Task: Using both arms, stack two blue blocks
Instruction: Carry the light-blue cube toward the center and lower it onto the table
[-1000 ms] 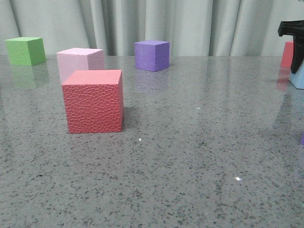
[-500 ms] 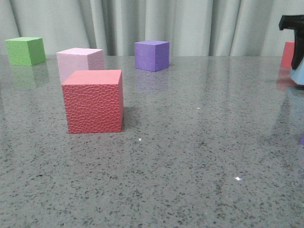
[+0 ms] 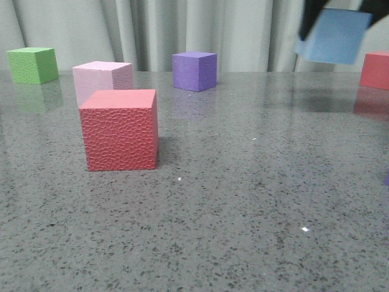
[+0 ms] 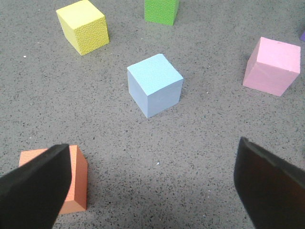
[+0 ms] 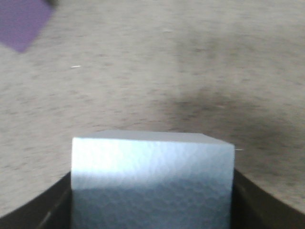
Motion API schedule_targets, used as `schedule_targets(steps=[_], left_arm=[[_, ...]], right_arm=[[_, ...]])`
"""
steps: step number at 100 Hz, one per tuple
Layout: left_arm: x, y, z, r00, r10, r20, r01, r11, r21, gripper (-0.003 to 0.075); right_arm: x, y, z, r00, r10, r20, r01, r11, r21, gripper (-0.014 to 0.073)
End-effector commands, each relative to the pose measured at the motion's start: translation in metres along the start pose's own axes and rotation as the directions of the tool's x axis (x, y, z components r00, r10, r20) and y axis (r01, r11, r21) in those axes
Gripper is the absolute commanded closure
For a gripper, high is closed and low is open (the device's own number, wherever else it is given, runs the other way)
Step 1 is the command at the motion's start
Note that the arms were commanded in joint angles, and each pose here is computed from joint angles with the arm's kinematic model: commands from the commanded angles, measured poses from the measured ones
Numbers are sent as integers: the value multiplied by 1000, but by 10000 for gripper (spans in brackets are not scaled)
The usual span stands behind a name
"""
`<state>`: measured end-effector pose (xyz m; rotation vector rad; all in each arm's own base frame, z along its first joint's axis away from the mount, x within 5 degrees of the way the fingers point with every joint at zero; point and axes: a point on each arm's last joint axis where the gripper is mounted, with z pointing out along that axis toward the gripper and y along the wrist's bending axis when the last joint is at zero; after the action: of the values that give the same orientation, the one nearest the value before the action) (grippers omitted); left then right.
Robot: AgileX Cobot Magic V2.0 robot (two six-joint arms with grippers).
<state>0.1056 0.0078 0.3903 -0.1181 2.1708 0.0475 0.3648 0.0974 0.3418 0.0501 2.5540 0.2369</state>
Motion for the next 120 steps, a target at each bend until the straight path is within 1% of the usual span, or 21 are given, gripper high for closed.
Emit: schedule_targets(steps=[1,30,42,58,79,112,117,120], left_arm=[[-13,-1,-6,996,-3,93,3,1000,8,62],[-13,-1,-6,996,-3,93,3,1000,8,62],[-13,-1,-6,996,-3,93,3,1000,8,62],[-13,-1,-6,996,-3,93,3,1000,8,62],[-13,-1,-6,996,-3,93,3,1000,8,62],[-13,-1,-6,996,-3,93,3,1000,8,62],[-13,-1,-6,996,-3,93,3,1000,8,62],[-13,-1,-6,996,-3,93,3,1000,8,62]], right_arm=[[-10,20,-29,993,-9,118,16,998,-61,287],[-5,70,-5,998,-31,52,37,992,-120,287],[-4,82,9,1000,-23,14,24,992,-120,287],[-4,85,26,1000,13,-19,-15,994,-104,287],[0,85,41,998,19,-61,-24,996,-83,287],[0,85,43,998,18,-63,-24,996,-82,287],[0,85,43,998,18,-64,-23,996,-81,277],[0,85,43,998,17,-64,-23,996,-81,256]])
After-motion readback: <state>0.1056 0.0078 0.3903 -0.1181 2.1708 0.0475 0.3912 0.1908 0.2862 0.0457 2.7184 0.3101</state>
